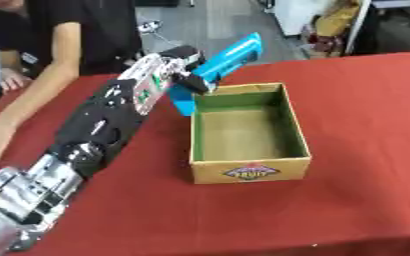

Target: Pick up objects on the table and place them in the box.

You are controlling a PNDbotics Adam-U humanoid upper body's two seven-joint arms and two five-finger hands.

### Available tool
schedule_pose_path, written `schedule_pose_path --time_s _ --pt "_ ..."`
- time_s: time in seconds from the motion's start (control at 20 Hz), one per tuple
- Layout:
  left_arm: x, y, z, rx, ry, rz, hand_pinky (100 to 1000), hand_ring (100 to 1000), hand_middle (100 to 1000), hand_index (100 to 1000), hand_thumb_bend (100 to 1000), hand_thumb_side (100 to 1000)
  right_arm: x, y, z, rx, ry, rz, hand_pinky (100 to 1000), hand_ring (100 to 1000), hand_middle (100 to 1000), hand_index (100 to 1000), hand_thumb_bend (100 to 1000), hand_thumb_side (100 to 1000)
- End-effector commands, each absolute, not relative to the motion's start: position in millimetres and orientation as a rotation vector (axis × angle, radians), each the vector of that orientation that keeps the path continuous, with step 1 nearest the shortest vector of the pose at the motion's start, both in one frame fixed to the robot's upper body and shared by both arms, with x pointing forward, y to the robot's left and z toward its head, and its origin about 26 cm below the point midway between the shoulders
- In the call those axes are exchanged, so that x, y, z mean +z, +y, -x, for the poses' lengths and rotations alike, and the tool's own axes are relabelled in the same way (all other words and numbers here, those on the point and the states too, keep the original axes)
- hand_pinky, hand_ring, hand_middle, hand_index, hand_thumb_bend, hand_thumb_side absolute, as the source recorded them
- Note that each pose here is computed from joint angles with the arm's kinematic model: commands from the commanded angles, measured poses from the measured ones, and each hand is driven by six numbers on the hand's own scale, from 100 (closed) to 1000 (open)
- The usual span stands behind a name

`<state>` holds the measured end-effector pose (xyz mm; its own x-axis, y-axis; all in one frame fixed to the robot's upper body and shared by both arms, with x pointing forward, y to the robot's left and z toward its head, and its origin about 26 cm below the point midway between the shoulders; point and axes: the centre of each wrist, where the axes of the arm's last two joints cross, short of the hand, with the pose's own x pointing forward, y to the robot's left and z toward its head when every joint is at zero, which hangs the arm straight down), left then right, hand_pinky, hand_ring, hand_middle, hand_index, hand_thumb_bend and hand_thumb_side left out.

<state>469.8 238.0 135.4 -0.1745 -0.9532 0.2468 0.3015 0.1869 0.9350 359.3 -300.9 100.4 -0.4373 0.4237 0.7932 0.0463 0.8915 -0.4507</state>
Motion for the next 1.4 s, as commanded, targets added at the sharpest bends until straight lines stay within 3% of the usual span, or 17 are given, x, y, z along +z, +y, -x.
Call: schedule_pose_path --time_s 0.05,1.0,1.2,1.25,1.3,1.4 --pt "151 235 -474 -1.303 -1.279 -0.745 199 100 122 286 100 413 117 -298 -362 0.442 -2.047 0.356 639 860 919 1000 484 953" --pt "128 214 -470 -1.308 -1.294 -0.656 212 135 144 308 100 414 121 -295 -364 0.445 -2.059 0.349 639 859 918 1000 485 953" --pt "123 212 -469 -1.323 -1.301 -0.624 339 326 321 473 100 427 121 -295 -364 0.446 -2.059 0.35 639 859 918 1000 485 953" --pt "123 212 -469 -1.331 -1.3 -0.616 372 381 374 520 186 449 121 -295 -364 0.445 -2.059 0.351 639 859 918 1000 485 953" --pt "122 211 -468 -1.341 -1.301 -0.61 392 417 410 550 335 469 121 -295 -364 0.445 -2.06 0.351 639 859 918 1000 485 952" --pt "121 211 -468 -1.364 -1.297 -0.603 428 490 498 607 497 483 121 -295 -364 0.446 -2.06 0.35 639 859 918 1000 485 952"
